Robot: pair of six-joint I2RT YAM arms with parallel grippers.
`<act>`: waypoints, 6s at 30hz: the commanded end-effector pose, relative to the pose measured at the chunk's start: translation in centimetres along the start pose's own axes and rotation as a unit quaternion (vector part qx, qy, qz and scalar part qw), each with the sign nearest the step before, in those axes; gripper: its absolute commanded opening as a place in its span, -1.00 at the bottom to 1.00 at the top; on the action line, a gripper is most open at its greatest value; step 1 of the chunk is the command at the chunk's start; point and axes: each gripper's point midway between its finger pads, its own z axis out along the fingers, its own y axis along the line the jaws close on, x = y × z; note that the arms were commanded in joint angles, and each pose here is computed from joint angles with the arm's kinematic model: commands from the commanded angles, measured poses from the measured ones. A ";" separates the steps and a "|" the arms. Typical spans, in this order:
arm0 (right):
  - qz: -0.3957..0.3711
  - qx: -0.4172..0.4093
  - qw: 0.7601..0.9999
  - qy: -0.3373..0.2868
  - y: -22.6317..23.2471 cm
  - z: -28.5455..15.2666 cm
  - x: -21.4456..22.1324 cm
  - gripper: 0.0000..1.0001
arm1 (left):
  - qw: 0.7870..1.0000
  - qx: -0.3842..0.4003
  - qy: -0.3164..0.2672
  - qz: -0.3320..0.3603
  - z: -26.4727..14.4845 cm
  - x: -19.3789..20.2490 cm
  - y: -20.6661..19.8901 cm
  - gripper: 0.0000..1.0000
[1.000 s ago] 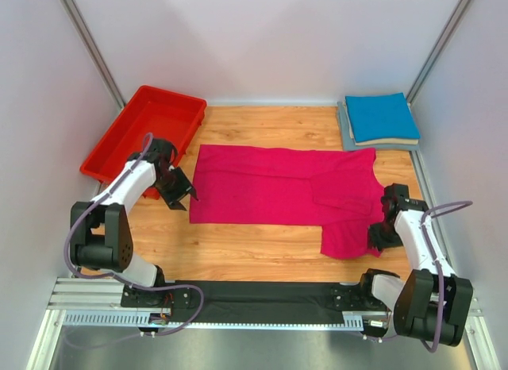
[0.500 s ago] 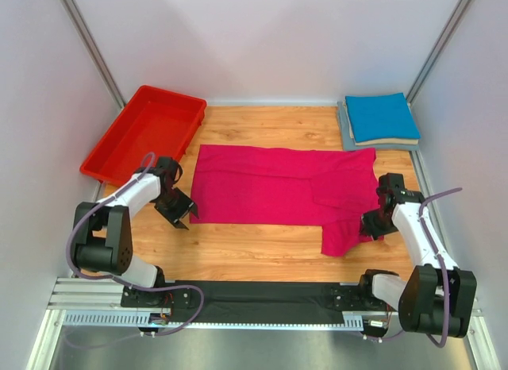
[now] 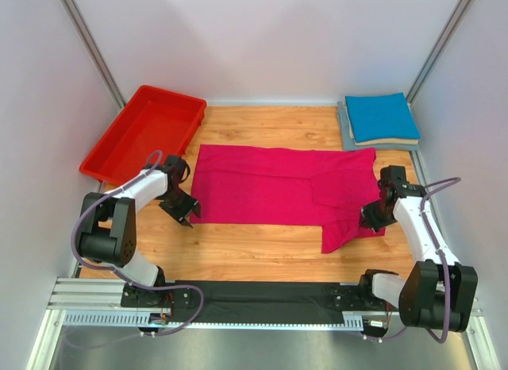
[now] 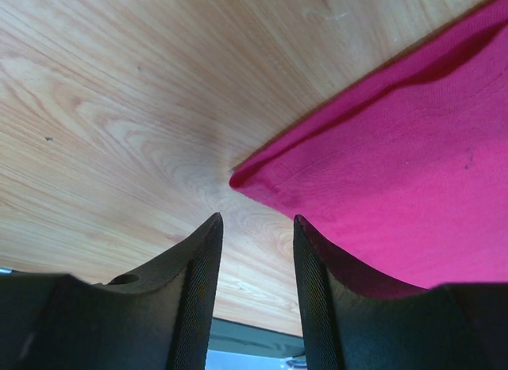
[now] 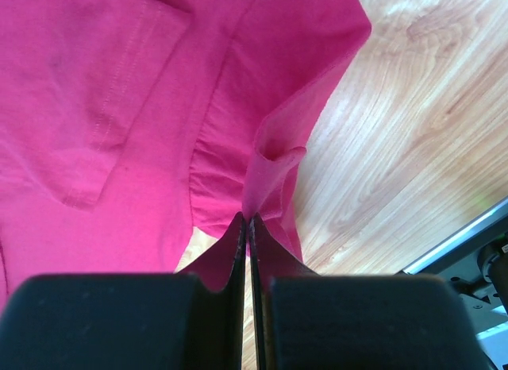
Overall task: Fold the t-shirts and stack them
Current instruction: Fold the tshirt
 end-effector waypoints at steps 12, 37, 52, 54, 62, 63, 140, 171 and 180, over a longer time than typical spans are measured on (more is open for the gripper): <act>-0.016 -0.041 0.999 -0.020 2.4 -1.7 -1.3 -0.99 | 0.996 -0.037 -0.031 -0.071 0.4 -1.0 1.2 -0.03; -0.041 -0.069 0.997 -0.012 4.2 -1.6 -1.4 -0.99 | 0.954 -0.006 -0.107 -0.280 -3.5 0.2 -0.2 0.05; -0.050 -0.085 0.995 0.000 5.2 -1.9 -1.2 -0.99 | 0.948 0.026 -0.123 -0.294 -0.1 -1.0 -1.2 0.05; -0.052 -0.086 0.995 -0.003 5.1 -1.9 -1.2 -0.99 | 0.950 0.023 -0.124 -0.287 -0.4 -1.0 -1.1 0.05; -0.051 -0.082 0.995 -0.004 5.5 -1.7 -1.5 -0.99 | 0.952 -0.001 -0.124 -0.280 0.2 -1.1 -1.0 0.02; -0.053 -0.080 0.995 -0.006 5.5 -1.7 -1.6 -0.99 | 0.953 -0.012 -0.121 -0.277 0.6 -0.9 -0.8 -0.01; -0.147 -0.083 0.980 -0.105 20.2 -0.5 -14.3 -0.99 | 0.981 -0.092 -0.158 -0.064 -3.3 -12.6 -14.3 -1.00; -0.109 -0.024 0.990 -0.082 16.2 -3.3 -14.4 -0.10 | 0.967 0.082 -0.175 0.164 -10.9 -9.2 -18.6 0.00; -0.088 -0.013 0.994 -0.059 11.6 1.0 -13.6 -0.22 | 0.949 0.090 -0.087 0.289 -4.5 -6.1 -17.5 0.00</act>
